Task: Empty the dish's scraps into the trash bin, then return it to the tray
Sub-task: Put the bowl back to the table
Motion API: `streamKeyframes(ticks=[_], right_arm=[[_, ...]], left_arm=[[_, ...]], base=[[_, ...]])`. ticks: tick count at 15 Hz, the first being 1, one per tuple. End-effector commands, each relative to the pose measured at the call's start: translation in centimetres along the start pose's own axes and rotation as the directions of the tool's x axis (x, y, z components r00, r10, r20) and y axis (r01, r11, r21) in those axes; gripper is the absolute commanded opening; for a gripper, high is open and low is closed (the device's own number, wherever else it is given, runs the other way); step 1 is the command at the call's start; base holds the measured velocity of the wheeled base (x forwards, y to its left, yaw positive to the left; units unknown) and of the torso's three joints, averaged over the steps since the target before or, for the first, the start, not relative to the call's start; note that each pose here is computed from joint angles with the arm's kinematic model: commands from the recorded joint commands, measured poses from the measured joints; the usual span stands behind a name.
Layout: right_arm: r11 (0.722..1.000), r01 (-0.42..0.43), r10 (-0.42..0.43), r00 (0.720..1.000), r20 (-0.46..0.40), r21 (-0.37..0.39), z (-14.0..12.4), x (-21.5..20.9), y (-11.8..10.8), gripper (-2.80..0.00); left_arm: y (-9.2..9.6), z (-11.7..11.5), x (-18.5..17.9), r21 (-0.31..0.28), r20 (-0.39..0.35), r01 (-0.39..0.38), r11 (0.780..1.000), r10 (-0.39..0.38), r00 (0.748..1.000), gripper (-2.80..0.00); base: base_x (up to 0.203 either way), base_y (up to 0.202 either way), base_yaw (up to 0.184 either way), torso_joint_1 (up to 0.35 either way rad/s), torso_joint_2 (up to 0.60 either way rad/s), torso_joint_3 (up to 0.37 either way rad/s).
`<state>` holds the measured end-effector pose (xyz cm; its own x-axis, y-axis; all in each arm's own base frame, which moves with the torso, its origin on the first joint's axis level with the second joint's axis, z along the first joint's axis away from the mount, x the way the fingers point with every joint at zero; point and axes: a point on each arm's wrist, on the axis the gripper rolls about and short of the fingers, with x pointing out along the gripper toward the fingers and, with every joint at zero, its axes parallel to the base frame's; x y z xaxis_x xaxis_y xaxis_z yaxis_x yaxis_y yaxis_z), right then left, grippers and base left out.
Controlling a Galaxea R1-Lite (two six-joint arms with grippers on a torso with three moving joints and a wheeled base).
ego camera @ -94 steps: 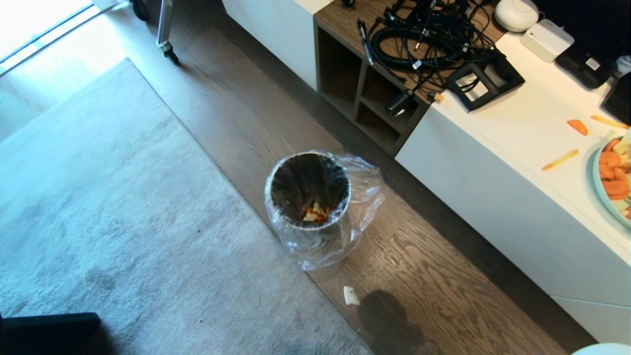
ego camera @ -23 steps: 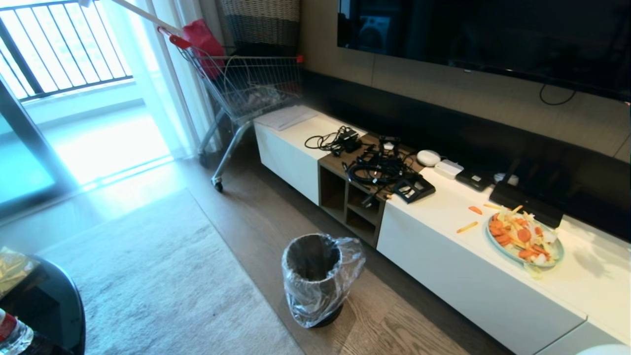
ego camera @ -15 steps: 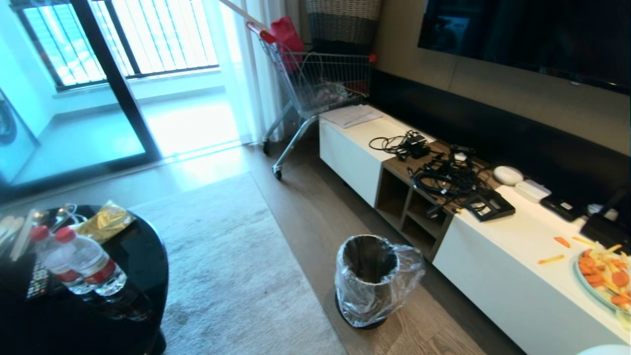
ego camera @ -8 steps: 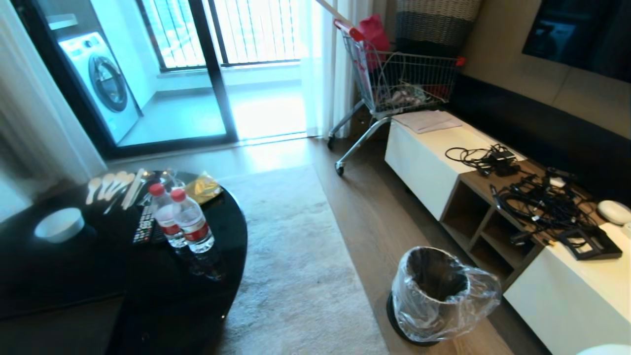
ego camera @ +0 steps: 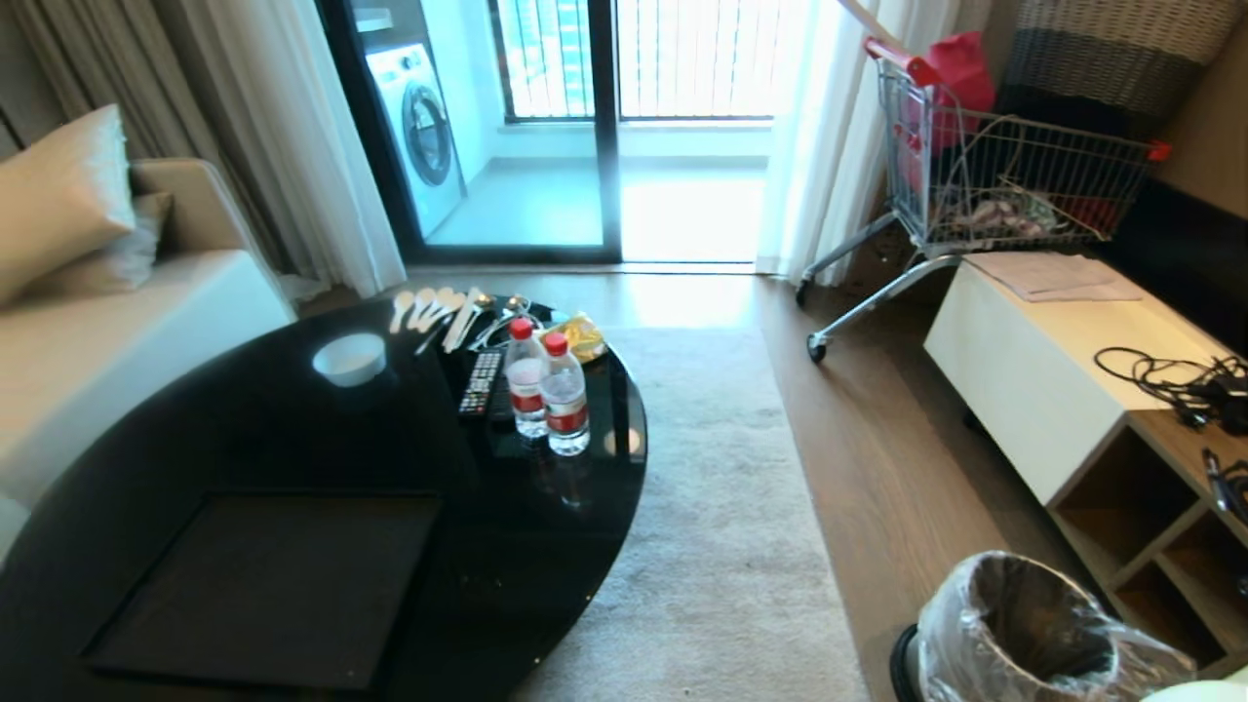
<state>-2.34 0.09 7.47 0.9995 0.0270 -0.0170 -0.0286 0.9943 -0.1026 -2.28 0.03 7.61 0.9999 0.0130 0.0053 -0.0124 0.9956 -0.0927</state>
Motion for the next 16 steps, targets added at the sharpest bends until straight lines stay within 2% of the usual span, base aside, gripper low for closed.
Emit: streamKeyframes(ticks=[1, 10, 16], right_arm=[[1.0, -0.001, 0.001, 1.0, -0.001, -0.001, 0.0, 0.01, 0.0, -2.8], [1.0, -0.002, 0.002, 1.0, -0.001, -0.002, 0.0, 0.01, 0.0, -2.8], [1.0, -0.002, 0.002, 1.0, -0.001, -0.002, 0.0, 0.01, 0.0, -2.8]], left_arm=[[0.0, 0.0, 0.0, -0.001, 0.001, -0.001, 1.0, 0.001, 1.0, -2.8], [0.0, 0.0, 0.0, -0.001, 0.001, -0.001, 1.0, 0.001, 1.0, -2.8], [0.0, 0.0, 0.0, -0.001, 0.001, -0.001, 1.0, 0.001, 1.0, -2.8]], base=[[-0.001, -0.009, 0.166, 0.002, 0.0, -0.004], [-0.001, -0.009, 0.155, 0.004, 0.0, 0.002], [0.0, 0.0, 0.0, 0.0, 0.0, 0.0]])
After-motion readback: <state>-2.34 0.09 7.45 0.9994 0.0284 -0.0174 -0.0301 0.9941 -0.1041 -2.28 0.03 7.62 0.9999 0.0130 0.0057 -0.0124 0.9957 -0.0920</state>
